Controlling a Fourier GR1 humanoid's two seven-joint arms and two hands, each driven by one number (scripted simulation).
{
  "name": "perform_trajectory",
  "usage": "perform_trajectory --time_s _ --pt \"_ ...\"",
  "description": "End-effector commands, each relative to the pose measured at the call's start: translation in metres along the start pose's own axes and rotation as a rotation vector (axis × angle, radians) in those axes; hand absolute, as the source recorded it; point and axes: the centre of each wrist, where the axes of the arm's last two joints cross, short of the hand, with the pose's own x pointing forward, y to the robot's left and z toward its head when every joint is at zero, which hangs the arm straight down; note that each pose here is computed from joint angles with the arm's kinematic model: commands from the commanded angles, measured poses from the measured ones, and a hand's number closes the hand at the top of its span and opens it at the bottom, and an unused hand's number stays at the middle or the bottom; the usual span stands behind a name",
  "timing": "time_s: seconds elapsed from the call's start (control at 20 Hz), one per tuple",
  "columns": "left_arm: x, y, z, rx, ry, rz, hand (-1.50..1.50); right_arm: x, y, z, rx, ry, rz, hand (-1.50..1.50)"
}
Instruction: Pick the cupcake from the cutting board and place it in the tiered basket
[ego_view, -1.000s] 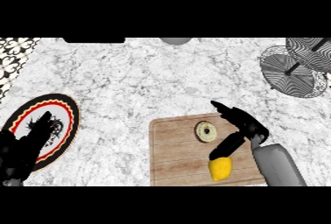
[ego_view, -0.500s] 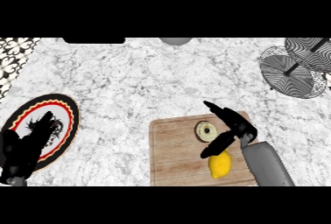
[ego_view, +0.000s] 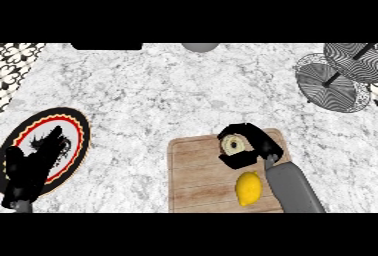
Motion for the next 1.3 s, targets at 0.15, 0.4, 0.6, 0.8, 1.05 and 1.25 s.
perform_trajectory --time_s 0.15,0.4,0.6,0.8,1.05,1.25 --pt "0.0 -0.01 -0.002 0.015 -0.012 -0.001 0.0 -0.006 0.01 0.009 -0.063 -0.036 -0.07 1.5" --pt "0.002 0.021 0.004 0.001 0.002 -0.003 0.0 -0.005 -0.007 0.042 -0.167 -0.026 -0.068 1.5" --pt "0.014 -0.003 0.0 -0.048 -0.036 -0.011 0.0 0.076 -0.04 -0.014 -0.595 0.253 0.016 1.5" --pt "0.023 -0.01 -0.007 -0.066 -0.047 -0.026 0.0 0.105 -0.079 -0.015 -0.858 0.414 0.104 1.5" --pt "0.03 -0.02 -0.012 -0.096 -0.062 -0.044 0.0 0.168 -0.096 -0.02 -1.154 0.541 0.166 1.5" --pt "0.032 -0.016 -0.015 -0.087 -0.052 -0.04 0.0 0.216 -0.11 -0.015 -1.375 0.572 0.242 1.5"
